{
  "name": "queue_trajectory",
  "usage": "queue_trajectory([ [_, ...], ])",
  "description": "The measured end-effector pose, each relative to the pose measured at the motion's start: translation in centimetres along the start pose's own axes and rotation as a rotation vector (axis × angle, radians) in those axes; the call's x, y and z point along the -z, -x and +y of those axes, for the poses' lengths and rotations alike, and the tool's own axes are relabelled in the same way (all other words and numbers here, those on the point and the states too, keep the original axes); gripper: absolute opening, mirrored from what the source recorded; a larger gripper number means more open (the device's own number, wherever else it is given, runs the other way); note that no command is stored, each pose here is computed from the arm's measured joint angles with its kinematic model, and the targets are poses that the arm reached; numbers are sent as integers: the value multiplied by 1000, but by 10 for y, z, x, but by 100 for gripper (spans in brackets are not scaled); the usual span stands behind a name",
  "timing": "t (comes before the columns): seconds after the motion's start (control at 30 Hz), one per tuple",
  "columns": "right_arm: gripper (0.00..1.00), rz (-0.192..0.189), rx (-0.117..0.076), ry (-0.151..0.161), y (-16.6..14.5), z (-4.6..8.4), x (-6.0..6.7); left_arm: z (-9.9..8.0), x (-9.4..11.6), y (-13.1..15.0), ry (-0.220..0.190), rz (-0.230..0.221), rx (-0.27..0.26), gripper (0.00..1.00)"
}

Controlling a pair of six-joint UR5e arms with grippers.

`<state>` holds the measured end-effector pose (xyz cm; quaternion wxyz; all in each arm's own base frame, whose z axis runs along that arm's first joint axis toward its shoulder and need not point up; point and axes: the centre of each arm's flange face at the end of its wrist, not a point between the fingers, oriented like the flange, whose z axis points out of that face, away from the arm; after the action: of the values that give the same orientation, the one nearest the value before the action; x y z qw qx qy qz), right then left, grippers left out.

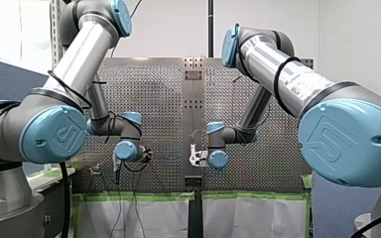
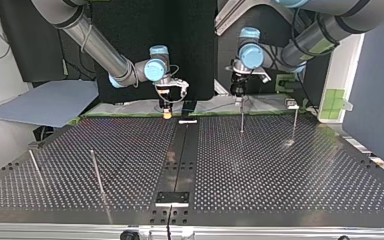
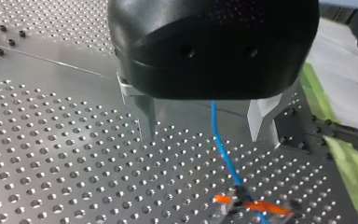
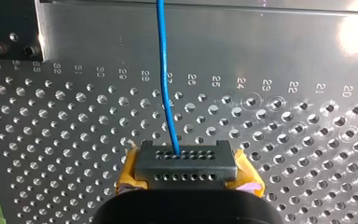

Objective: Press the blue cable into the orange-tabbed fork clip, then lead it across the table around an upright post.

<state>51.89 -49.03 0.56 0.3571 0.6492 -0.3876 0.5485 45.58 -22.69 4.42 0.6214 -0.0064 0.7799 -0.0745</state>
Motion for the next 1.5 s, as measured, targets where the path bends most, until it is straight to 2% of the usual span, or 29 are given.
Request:
queue_trajectory([
  [0.13, 0, -1, -1, -1, 0, 0, 0, -5, -5, 5, 8, -6, 1, 98],
  [0.3, 0, -2, 0, -2, 0, -1, 0, -13, -10, 7, -3, -7, 12, 98],
  [0.47, 0, -2, 1, -5, 0, -2, 1, -19, -18, -2, -14, 25, 12, 98],
  [0.57, 0, -2, 1, -7, 0, -3, 1, -19, -28, -8, -7, 33, 12, 98],
  [0.87, 0, -6, 4, -7, 1, -3, 2, -19, -54, -16, 28, 19, 32, 98],
  [1.4, 0, -6, 3, -5, 1, -2, 1, -17, -55, -16, 54, 29, -7, 98],
  [1.43, 0, -6, 3, -5, 1, -2, 1, -17, -55, -16, 55, 29, -9, 95],
  [1.47, 0, -6, 3, -5, 1, -2, 1, -17, -55, -16, 56, 29, -12, 88],
  [1.5, 0, -6, 3, -5, 1, -2, 1, -17, -55, -16, 60, 29, -17, 88],
])
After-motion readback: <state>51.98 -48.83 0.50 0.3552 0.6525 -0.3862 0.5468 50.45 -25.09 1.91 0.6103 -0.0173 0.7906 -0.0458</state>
